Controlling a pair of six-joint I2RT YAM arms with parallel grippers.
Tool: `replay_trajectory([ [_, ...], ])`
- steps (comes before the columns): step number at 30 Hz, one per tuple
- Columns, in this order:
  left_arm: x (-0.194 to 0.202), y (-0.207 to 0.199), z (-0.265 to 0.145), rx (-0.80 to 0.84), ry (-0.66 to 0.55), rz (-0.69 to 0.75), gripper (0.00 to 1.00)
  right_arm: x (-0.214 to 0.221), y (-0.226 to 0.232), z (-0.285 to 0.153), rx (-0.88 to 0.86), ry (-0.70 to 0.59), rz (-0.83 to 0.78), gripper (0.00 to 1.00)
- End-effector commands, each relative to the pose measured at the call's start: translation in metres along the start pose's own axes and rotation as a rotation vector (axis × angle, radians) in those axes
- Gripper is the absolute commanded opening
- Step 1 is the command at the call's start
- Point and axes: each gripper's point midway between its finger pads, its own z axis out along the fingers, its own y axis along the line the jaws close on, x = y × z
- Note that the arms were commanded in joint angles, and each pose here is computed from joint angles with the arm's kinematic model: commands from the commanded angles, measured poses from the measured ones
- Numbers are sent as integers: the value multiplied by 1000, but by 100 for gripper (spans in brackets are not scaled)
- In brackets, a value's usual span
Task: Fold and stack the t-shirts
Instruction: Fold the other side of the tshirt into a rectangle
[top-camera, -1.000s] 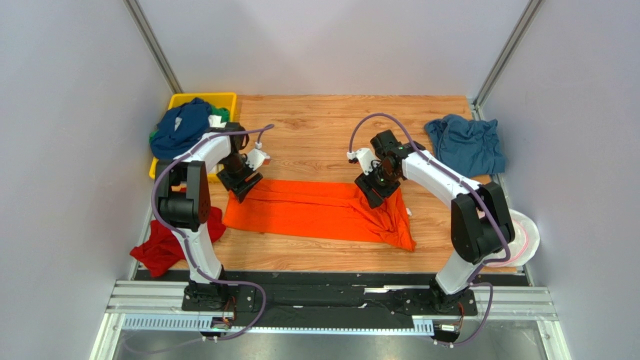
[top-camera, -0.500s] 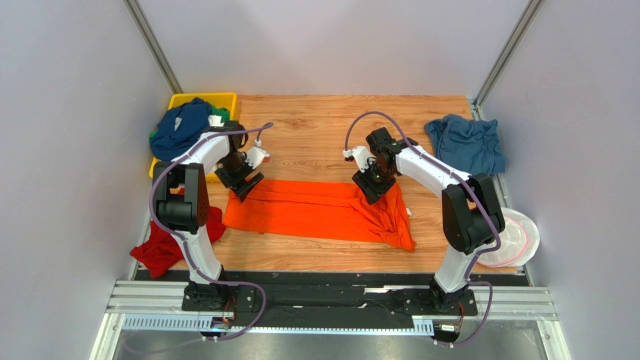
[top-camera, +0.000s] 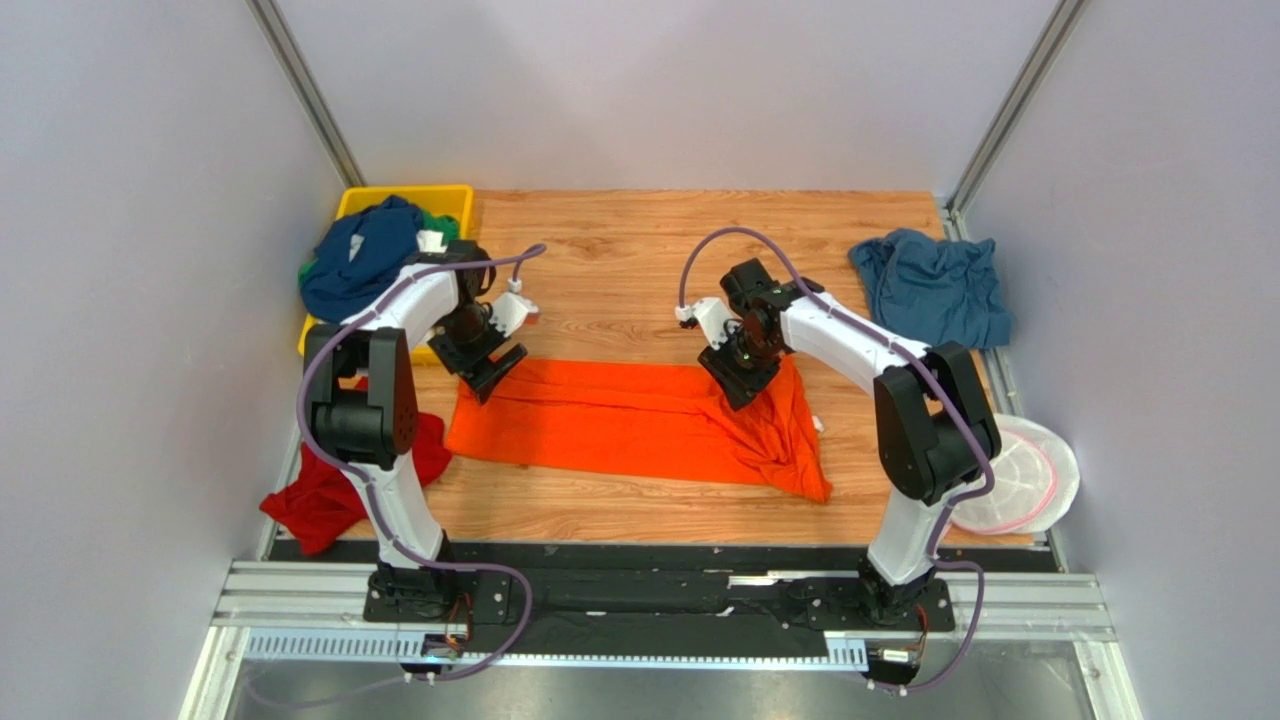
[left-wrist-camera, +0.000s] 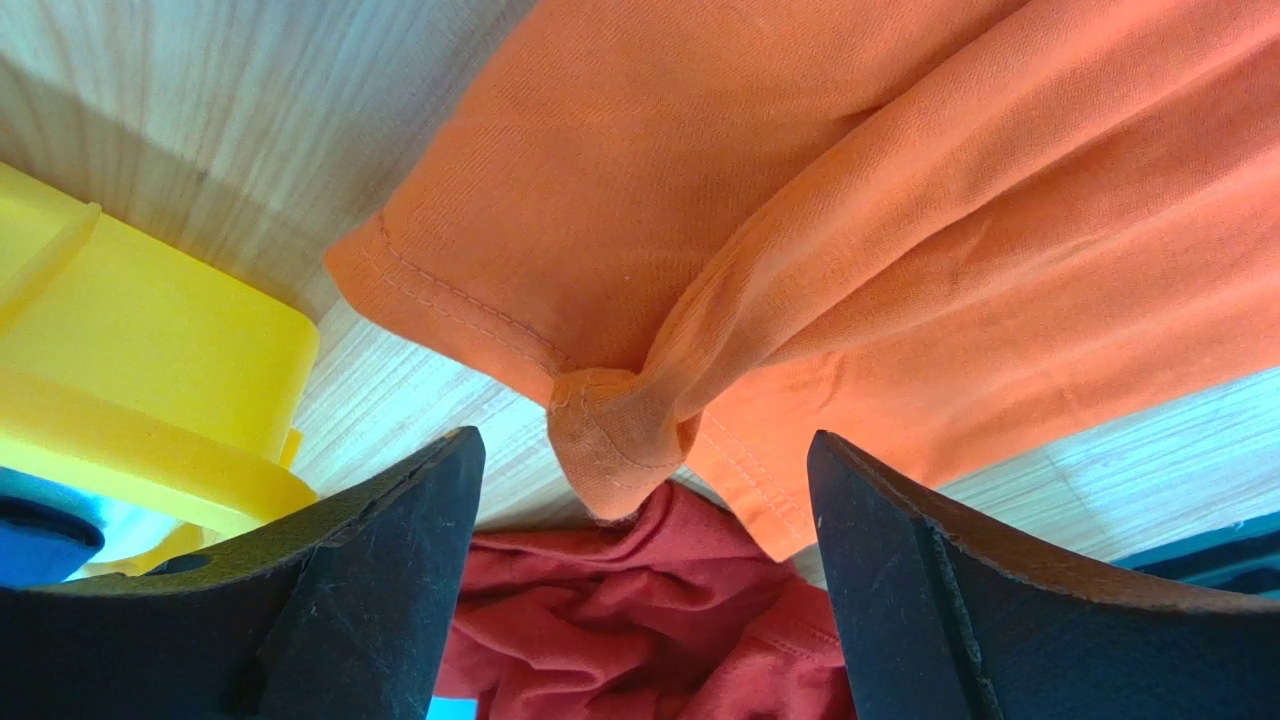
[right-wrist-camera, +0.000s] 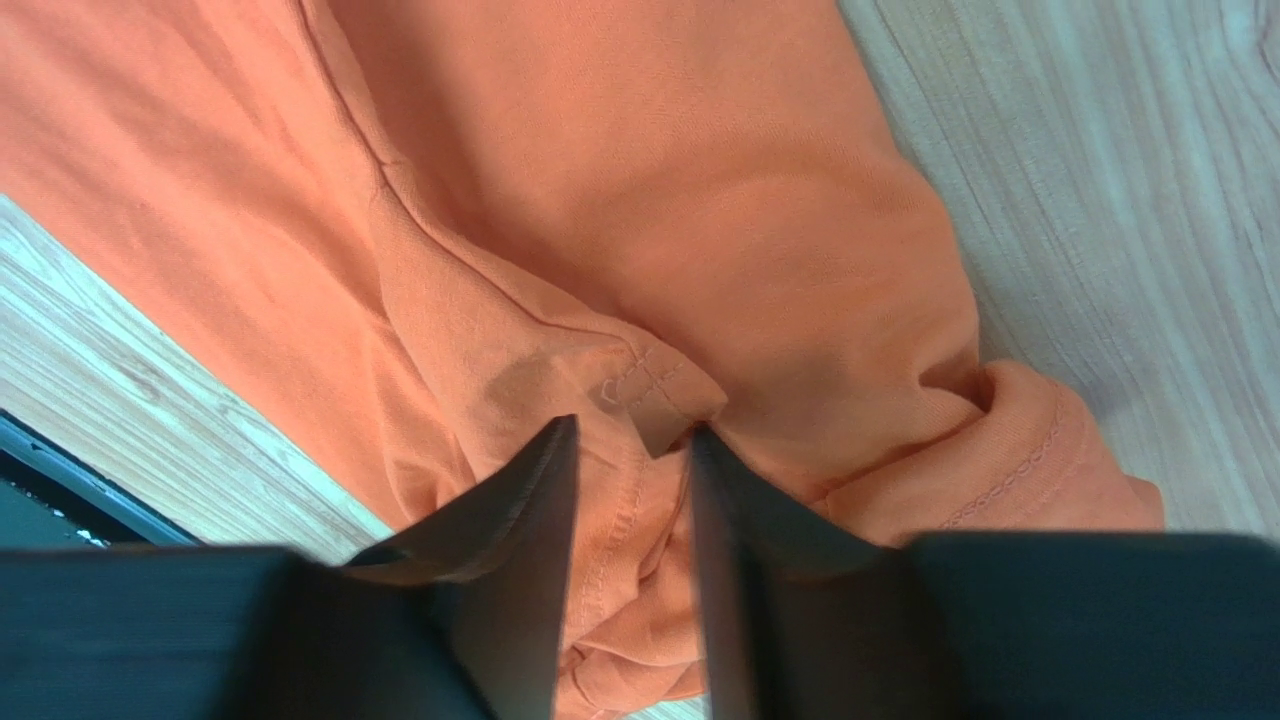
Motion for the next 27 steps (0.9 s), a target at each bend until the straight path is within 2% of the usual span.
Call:
replay_trajectory([
  [1, -6, 5, -10, -34, -24, 17, 89, -22, -4, -1, 9, -58, -36, 33],
  [5, -5, 5, -9, -37, -22, 20, 89, -22, -5, 4, 10, -52, -38, 26],
  [10, -5, 5, -8, -38, -21, 20, 89, -20, 2, 4, 2, -39, -40, 0],
  [22, -10, 6, -19, -43, -47, 14, 90, 2, 55, -35, -25, -31, -109, 0],
  [27, -12, 8, -23, -51, -48, 17, 91, 20, 81, -36, -52, 9, -159, 0],
])
